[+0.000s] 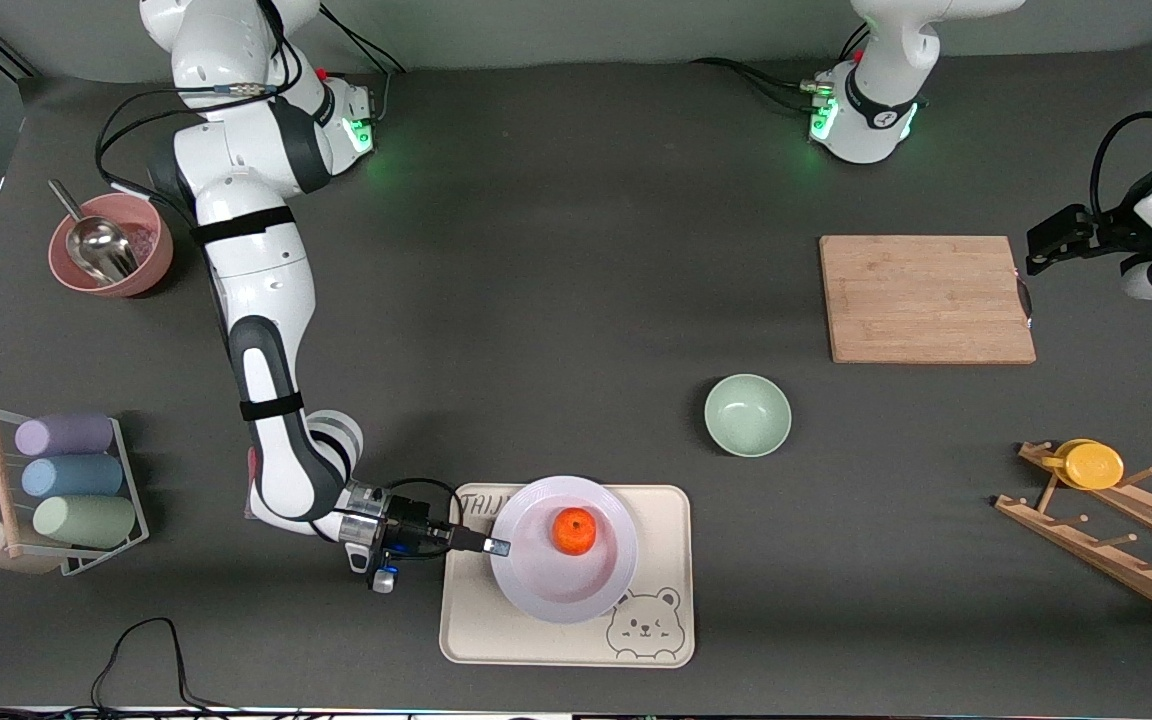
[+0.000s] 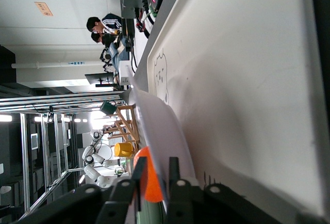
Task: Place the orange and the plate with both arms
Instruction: 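Slide the plate with the right gripper onto the bear placemat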
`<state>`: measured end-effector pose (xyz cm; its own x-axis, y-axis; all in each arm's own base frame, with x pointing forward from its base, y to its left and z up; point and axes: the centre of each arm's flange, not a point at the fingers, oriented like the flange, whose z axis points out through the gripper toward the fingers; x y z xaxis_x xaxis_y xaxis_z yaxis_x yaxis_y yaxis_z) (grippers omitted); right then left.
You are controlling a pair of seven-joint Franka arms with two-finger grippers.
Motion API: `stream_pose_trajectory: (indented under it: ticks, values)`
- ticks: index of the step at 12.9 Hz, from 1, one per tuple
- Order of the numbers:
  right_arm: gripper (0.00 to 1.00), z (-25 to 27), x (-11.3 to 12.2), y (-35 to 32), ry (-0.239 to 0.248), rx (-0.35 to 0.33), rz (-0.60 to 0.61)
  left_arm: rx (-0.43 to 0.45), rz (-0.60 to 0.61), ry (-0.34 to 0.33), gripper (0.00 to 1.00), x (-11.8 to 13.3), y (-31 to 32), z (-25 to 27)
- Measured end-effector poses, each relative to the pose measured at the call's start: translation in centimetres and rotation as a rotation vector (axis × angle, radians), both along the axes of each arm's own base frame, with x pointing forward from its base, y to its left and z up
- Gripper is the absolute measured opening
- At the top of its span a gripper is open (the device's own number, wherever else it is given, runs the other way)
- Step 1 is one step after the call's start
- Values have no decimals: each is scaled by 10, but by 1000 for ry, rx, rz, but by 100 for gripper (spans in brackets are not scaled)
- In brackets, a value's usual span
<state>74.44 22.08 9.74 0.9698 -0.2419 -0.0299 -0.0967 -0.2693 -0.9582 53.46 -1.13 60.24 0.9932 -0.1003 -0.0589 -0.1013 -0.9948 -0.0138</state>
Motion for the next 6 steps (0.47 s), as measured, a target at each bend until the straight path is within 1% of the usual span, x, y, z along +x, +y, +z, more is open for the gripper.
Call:
stream_pose_trajectory:
  ticks: [4,6]
  values:
    - [78,8,6,-3,-18,1,-3,0,0,0,100,0,0,0]
    - [98,15,12,-12,-44,-38,10,0,0,0,100,0,0,0]
